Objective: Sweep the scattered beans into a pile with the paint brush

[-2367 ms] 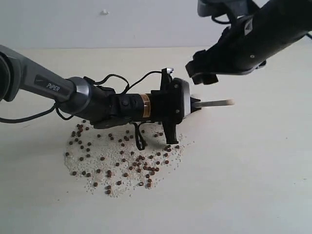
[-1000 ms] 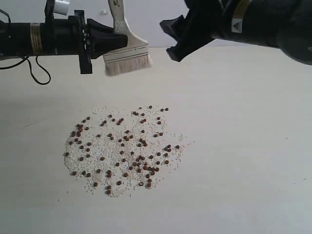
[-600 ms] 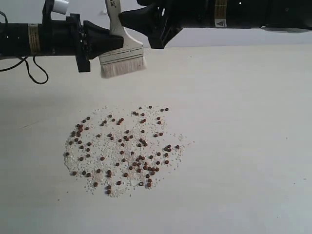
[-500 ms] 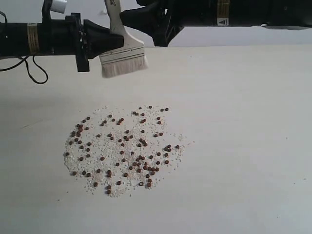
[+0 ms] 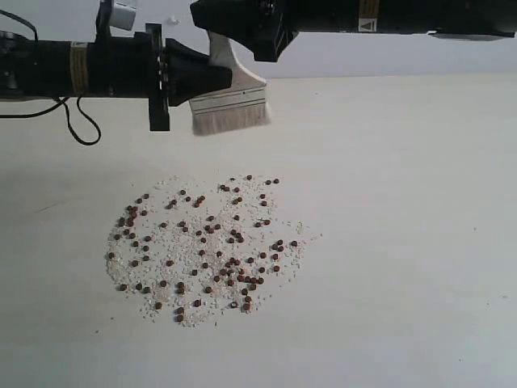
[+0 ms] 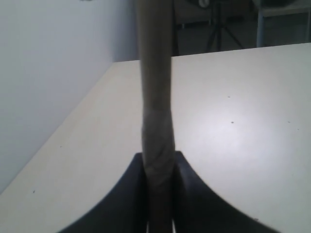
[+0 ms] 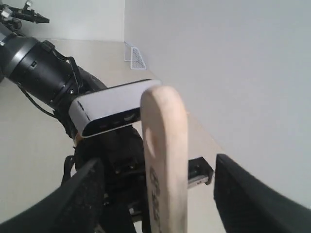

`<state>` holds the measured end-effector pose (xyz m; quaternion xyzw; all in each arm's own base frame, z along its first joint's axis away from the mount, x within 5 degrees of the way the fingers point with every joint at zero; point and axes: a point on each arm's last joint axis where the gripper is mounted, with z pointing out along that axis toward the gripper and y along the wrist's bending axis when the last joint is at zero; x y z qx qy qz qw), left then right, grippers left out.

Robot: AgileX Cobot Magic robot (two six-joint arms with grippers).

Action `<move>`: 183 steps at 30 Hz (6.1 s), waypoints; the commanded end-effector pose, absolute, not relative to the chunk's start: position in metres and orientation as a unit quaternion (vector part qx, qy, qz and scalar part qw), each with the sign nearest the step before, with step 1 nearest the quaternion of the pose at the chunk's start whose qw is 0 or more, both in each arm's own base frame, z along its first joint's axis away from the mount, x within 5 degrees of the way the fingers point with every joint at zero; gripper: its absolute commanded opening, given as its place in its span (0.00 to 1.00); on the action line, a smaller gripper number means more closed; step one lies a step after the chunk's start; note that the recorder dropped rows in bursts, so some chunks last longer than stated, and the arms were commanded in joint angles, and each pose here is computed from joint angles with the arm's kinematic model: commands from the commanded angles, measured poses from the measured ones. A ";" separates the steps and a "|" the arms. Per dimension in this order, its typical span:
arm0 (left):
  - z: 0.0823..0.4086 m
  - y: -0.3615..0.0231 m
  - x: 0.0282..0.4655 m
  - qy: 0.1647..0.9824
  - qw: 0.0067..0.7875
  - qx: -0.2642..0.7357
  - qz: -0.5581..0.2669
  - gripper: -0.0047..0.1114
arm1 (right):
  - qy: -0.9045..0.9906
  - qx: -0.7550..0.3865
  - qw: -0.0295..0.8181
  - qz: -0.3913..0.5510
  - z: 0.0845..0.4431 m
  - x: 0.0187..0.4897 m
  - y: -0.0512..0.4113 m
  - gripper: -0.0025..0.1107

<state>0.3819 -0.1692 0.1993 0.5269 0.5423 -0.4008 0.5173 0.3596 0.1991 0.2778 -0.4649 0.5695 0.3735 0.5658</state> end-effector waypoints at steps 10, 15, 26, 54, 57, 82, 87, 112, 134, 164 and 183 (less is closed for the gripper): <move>0.210 -0.185 0.376 0.513 0.516 0.552 -0.407 0.04 | 0.585 -0.511 0.497 0.388 0.269 0.350 0.200 0.54; 0.211 -0.185 0.377 0.514 0.519 0.547 -0.408 0.04 | 0.584 -0.500 0.507 0.390 0.271 0.352 0.200 0.48; 0.216 -0.185 0.380 0.517 0.540 0.520 -0.414 0.04 | 0.558 -0.458 0.551 0.417 0.279 0.357 0.202 0.32; 0.220 -0.177 0.382 0.557 0.486 0.513 -0.437 0.04 | 0.574 -0.463 0.490 0.464 0.249 0.401 0.175 0.47; 0.219 -0.181 0.379 0.553 0.478 0.524 -0.437 0.04 | 0.575 -0.460 0.491 0.466 0.249 0.401 0.175 0.46; 0.219 -0.198 0.371 0.538 0.471 0.540 -0.444 0.04 | 0.569 -0.442 0.508 0.472 0.253 0.404 0.175 0.43; 0.218 -0.201 0.369 0.536 0.468 0.543 -0.445 0.04 | 0.570 -0.442 0.507 0.472 0.253 0.404 0.175 0.42; 0.224 -0.201 0.373 0.541 0.487 0.510 -0.459 0.16 | 0.564 -0.442 0.515 0.469 0.254 0.404 0.175 0.02; 0.236 -0.094 0.402 0.610 0.511 0.472 -0.380 0.53 | 0.496 -0.487 0.633 0.341 0.249 0.419 0.173 0.02; 0.288 0.021 0.151 0.529 0.843 -0.045 0.082 0.04 | 0.497 -0.461 0.643 0.356 0.170 0.435 0.184 0.02; 0.284 0.016 0.067 0.510 0.853 -0.052 0.101 0.04 | 0.490 -0.473 0.632 0.370 0.173 0.428 0.198 0.02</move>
